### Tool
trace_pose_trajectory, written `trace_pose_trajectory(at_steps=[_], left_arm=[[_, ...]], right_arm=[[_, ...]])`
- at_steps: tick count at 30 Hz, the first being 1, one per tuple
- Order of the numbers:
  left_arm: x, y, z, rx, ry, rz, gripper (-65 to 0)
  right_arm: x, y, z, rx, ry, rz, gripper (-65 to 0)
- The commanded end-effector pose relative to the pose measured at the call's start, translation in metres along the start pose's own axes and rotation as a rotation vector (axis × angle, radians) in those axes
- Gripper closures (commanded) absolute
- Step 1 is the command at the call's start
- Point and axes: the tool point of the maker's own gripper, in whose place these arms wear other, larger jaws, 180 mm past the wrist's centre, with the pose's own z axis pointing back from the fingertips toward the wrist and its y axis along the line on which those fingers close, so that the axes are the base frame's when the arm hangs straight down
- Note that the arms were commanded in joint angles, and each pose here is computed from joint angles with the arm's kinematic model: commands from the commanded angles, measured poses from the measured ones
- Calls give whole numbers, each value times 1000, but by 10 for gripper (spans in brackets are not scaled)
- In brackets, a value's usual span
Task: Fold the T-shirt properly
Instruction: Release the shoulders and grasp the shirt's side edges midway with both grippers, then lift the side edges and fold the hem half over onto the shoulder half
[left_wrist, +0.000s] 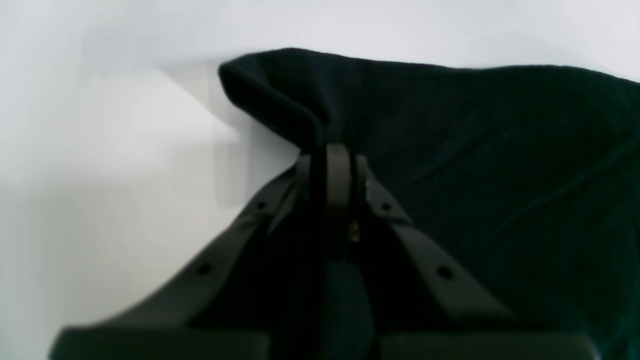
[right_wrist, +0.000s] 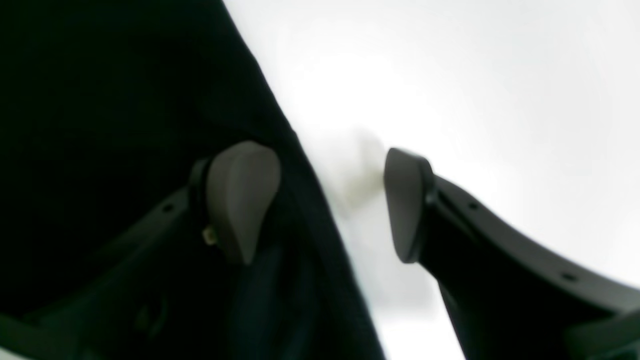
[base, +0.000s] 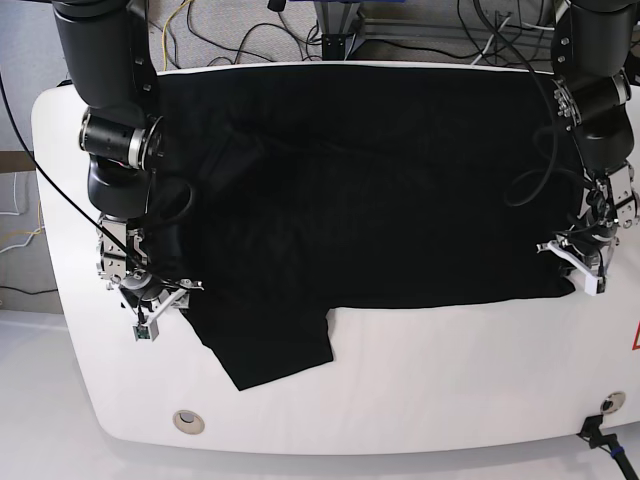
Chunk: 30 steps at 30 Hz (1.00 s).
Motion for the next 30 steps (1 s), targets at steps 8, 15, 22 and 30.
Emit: trace_pose_trajectory(at_steps=[8, 15, 22, 30], left_arm=[[22, 10, 6, 15, -55, -14, 0], [22, 11, 6, 17, -54, -16, 0], [22, 11, 6, 17, -54, -16, 0], [40, 8, 10, 5, -104, -38, 0]], right_arm=[[50, 40, -5, 72, -110, -48, -376], [53, 55, -8, 97, -115, -52, -371], [54, 54, -8, 91, -146, -51, 0], [61, 53, -7, 89, -160, -45, 0]])
